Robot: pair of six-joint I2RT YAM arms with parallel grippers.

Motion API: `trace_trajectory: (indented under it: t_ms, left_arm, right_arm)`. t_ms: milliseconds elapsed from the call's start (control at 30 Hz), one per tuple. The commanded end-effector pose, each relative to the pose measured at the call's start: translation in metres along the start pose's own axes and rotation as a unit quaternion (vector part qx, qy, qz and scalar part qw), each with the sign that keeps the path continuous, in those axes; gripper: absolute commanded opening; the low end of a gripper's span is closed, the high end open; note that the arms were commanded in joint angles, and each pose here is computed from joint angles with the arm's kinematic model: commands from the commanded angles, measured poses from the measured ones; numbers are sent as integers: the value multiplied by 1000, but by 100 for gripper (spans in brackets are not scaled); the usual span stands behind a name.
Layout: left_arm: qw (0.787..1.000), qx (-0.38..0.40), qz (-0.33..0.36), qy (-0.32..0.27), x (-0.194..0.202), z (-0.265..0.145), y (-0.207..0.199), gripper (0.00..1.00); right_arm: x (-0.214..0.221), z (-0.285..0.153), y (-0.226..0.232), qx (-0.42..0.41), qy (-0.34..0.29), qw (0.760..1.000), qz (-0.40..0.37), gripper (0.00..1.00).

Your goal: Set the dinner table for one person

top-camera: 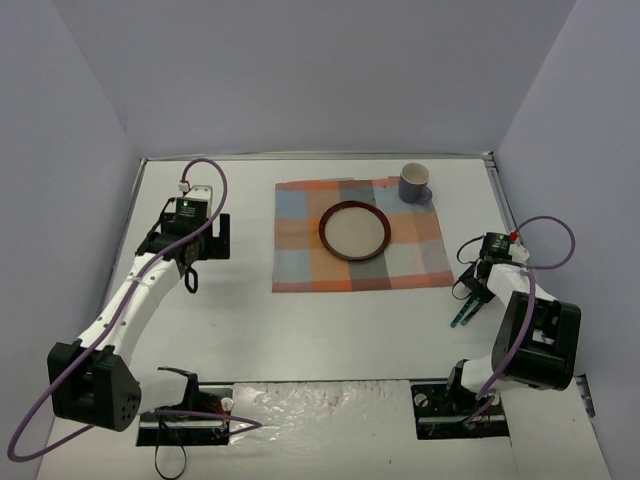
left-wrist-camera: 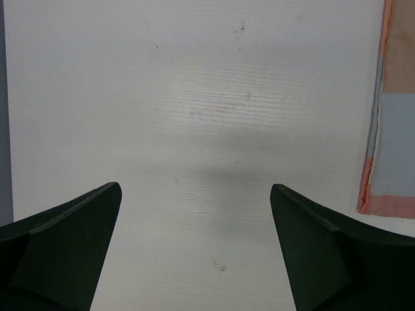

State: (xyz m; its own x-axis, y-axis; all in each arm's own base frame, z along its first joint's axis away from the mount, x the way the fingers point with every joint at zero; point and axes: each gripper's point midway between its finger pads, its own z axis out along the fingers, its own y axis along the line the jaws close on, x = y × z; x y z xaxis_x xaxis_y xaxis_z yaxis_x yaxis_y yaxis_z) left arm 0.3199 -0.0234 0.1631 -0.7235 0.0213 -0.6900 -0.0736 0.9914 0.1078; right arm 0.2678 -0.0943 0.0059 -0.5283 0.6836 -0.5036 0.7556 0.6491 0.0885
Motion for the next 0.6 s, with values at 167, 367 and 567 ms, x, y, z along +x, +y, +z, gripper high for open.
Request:
trace_trajectory:
  t_ms: [167, 367, 567]
  left_arm:
    - [998, -1, -20, -52, -26, -12, 1, 97]
    - [998, 0, -21, -58, -28, -16, 2, 97]
    - [998, -2, -22, -61, -29, -18, 3, 97]
  right_arm:
    - [11, 9, -9, 33, 31, 999, -7, 5]
    - [-17, 3, 1, 23, -1, 999, -24, 0]
    - [-60, -29, 24, -9, -69, 997, -30, 0]
